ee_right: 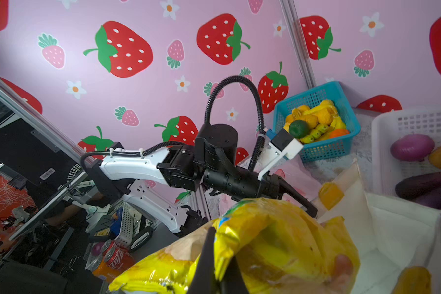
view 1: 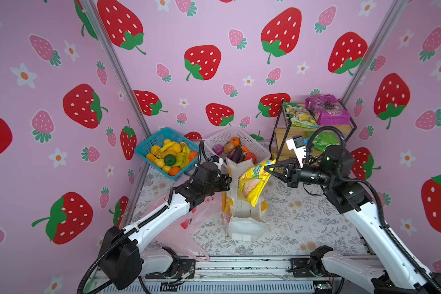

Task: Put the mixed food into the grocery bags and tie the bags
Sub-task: 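Carry the yellow chip bag with the right gripper and drop it into the tote, then move the right gripper back to the shelf and grasp the green snack bag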

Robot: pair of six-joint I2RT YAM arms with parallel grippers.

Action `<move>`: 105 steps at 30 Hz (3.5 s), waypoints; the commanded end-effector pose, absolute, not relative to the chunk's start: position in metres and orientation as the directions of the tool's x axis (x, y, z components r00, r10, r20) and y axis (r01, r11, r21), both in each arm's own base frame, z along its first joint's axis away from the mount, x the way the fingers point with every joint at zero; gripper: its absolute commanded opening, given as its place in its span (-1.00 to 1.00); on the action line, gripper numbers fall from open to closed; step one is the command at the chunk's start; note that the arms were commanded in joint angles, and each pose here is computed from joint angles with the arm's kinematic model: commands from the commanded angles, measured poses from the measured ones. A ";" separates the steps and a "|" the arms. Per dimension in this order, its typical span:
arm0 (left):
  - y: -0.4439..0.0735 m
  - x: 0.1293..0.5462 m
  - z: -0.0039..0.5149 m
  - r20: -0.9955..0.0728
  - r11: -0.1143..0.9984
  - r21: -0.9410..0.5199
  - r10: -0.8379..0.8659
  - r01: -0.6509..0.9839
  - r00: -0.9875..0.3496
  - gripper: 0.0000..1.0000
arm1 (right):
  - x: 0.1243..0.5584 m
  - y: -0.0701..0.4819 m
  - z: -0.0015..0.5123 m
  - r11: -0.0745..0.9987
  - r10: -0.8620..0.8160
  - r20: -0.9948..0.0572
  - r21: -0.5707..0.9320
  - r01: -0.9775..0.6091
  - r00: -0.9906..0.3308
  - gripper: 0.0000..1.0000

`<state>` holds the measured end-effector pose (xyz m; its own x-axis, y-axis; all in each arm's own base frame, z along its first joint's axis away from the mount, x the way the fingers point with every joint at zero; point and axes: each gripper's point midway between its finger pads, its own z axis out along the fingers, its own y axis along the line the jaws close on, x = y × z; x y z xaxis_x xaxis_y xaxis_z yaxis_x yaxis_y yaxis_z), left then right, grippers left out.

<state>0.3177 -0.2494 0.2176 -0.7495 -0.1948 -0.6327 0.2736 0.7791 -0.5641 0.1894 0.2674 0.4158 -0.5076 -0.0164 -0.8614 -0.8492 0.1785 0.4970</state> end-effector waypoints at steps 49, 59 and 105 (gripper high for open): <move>-0.243 0.313 0.217 -0.626 0.756 -0.592 -0.214 0.279 -0.750 -1.00 | 0.346 0.124 0.310 0.821 0.218 -0.844 0.430 -0.376 -0.490 0.47; -0.245 0.312 0.221 -0.629 0.746 -0.598 -0.210 0.293 -0.748 -1.00 | 0.405 0.008 0.294 0.650 0.724 -0.634 0.759 -0.037 -0.273 0.75; -0.242 0.309 0.220 -0.630 0.746 -0.598 -0.213 0.292 -0.747 -1.00 | 0.519 -0.002 0.261 0.300 0.940 -0.284 0.952 0.064 -0.187 0.59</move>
<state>0.3108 -0.2425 0.2152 -0.7508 -0.2037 -0.6283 0.2857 0.7576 -0.5869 0.5132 -0.0004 0.2391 -0.2262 0.9260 -0.3023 0.1234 0.3351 0.9341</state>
